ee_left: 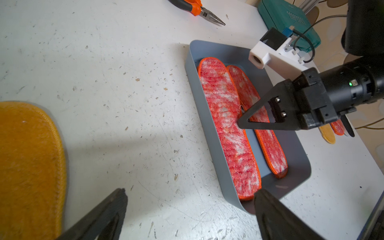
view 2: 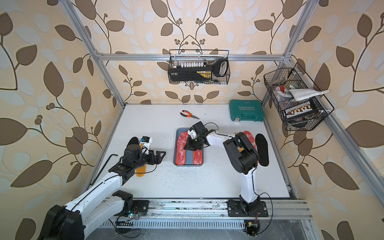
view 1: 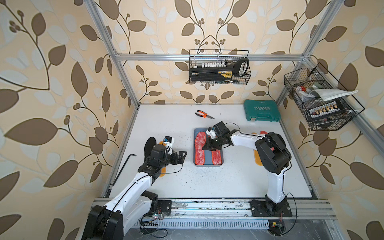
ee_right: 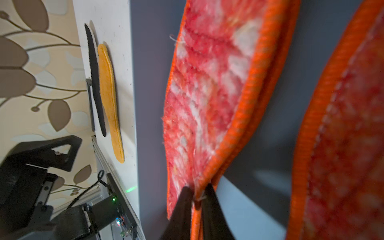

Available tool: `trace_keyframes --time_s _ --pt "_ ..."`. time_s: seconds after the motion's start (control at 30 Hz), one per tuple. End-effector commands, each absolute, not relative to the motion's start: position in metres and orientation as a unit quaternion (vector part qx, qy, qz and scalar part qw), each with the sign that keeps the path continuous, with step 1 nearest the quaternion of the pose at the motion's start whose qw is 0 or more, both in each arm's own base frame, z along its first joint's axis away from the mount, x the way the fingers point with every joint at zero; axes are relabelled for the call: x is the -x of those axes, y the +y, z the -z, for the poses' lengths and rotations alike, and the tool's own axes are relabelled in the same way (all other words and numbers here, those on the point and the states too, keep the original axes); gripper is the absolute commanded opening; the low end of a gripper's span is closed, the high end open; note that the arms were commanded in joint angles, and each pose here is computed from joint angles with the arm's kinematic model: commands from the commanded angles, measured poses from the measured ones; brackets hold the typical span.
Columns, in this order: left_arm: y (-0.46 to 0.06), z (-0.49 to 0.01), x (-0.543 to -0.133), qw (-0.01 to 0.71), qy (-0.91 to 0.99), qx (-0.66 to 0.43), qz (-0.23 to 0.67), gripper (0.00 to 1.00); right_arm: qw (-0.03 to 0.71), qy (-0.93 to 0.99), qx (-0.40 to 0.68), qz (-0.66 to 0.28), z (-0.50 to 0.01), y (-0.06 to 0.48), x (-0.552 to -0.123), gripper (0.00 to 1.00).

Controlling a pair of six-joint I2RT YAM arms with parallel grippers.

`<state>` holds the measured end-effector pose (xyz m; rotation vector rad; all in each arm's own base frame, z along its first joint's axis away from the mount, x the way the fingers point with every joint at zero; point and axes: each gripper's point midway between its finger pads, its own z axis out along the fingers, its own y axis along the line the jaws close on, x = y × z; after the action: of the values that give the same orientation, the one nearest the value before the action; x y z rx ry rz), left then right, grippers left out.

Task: Put the insoles into the storage box
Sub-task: Place the insole in the storage box.

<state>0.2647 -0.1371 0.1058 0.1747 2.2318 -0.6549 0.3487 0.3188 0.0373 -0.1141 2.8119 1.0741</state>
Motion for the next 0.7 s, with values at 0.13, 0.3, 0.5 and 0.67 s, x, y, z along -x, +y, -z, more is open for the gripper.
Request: trace_keyframes --time_s 0.13,0.3,0.5,0.67 --pt "-0.139 -0.112 -0.27 0.404 0.876 -0.076 0.253 0.99 0.057 0.934 0.051 -0.348 -0.04 0.329 -0.344 0.24" --pt "-0.139 -0.112 -0.27 0.403 0.876 -0.076 0.254 0.99 0.049 0.933 0.05 -0.352 -0.041 0.336 -0.339 0.29" --pt "-0.138 -0.112 -0.27 0.405 0.876 -0.073 0.25 0.99 0.068 0.941 0.047 -0.328 -0.052 0.325 -0.341 0.39" --pt "-0.136 -0.113 -0.27 0.405 0.877 -0.07 0.248 0.99 0.104 0.948 0.058 -0.295 -0.075 0.308 -0.344 0.48"
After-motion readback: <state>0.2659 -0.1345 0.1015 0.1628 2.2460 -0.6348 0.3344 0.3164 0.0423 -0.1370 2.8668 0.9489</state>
